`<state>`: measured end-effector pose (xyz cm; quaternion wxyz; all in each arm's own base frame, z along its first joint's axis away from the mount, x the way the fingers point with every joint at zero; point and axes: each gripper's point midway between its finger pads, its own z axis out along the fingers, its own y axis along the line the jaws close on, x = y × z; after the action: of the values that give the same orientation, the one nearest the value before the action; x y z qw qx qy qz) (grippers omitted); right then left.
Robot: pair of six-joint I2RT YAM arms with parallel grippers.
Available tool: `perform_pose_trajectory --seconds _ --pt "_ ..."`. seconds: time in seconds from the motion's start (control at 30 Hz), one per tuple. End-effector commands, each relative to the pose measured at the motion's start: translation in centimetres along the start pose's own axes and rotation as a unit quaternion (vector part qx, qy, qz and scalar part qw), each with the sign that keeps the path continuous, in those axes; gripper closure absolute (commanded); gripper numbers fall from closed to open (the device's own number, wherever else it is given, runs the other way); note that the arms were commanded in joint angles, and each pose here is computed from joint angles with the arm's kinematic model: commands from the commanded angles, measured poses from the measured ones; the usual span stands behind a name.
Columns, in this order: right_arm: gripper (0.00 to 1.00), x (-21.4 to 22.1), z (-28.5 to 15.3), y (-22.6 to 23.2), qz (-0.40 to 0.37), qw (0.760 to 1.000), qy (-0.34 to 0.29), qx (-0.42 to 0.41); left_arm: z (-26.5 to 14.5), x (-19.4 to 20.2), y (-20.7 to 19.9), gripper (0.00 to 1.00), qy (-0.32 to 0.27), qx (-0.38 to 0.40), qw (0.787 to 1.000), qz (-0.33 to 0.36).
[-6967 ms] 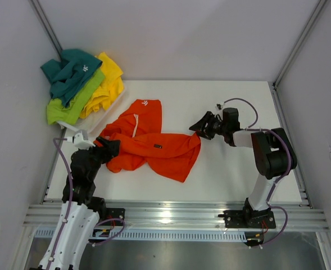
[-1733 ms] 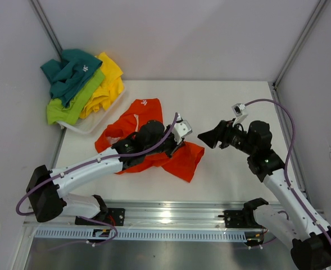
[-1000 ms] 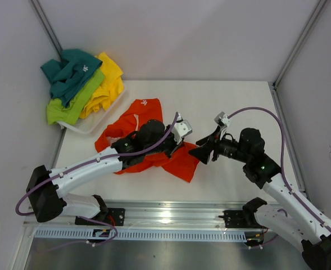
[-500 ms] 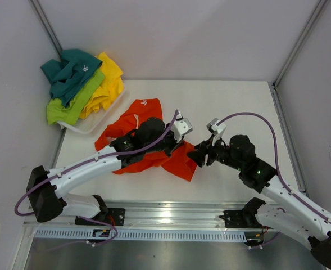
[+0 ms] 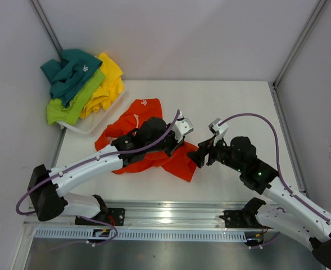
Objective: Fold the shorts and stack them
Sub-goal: Flatten the shorts out
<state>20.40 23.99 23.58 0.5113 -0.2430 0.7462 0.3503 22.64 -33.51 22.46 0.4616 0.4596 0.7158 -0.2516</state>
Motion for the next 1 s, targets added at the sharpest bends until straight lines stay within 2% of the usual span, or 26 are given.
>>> perform_pose_trajectory --seconds 0.0,0.17,0.33,0.43,0.47,0.53,0.57,0.63,0.67,0.73,0.77,0.87,0.97 --pt "0.27 -1.1 -0.1 0.6 -0.015 1.0 -0.021 -0.009 0.0 -2.4 0.4 0.98 -0.022 -0.003 1.0 -0.01" --pt "0.24 -0.9 0.2 0.5 -0.023 1.0 -0.02 -0.003 0.0 -2.6 0.2 0.97 -0.022 0.002 1.0 -0.012" --pt "0.32 -1.0 0.3 0.1 -0.026 0.999 -0.028 0.017 -0.2 -2.8 0.1 0.97 -0.026 0.006 1.0 -0.014" --pt "0.41 -1.3 -0.1 -0.4 -0.027 0.998 -0.04 0.032 -0.2 -2.7 0.2 0.97 -0.024 0.004 1.0 -0.014" --pt "0.49 -1.5 -0.2 -0.6 -0.027 0.998 -0.043 0.038 -0.3 -2.8 0.2 0.97 -0.025 0.004 1.0 -0.014" --pt "0.57 -1.4 -0.2 -0.7 -0.028 0.998 -0.039 0.042 -0.3 -2.9 0.1 0.96 -0.027 0.006 1.0 -0.014" --pt "0.67 -1.5 -0.2 -0.8 -0.027 0.998 -0.04 0.044 -0.3 -2.9 0.1 0.96 -0.027 0.006 1.0 -0.014" --pt "0.76 -1.6 -0.3 -0.8 -0.026 0.998 -0.042 0.044 -0.3 -2.8 0.1 0.96 -0.027 0.006 1.0 -0.016" --pt "0.86 -1.7 -0.3 -0.8 -0.024 0.998 -0.044 0.046 -0.2 -2.7 0.2 0.96 -0.024 0.005 1.0 -0.016" --pt "0.97 -1.7 -0.3 -0.8 -0.024 0.998 -0.042 0.045 -0.2 -2.6 0.2 0.96 -0.023 0.004 1.0 -0.016" --pt "1.0 -1.7 -0.3 -0.8 -0.022 0.998 -0.041 0.046 -0.2 -2.5 0.3 0.96 -0.023 0.003 1.0 -0.016" --pt "1.0 -1.8 -0.4 -1.7 -0.007 0.996 -0.044 0.075 -0.5 -2.7 0.4 0.95 -0.031 0.001 0.999 -0.022" --pt "1.0 -1.1 -0.6 -2.8 0.014 0.993 -0.05 0.104 -1.0 -3.3 0.8 0.77 -0.053 -0.006 0.998 -0.04"
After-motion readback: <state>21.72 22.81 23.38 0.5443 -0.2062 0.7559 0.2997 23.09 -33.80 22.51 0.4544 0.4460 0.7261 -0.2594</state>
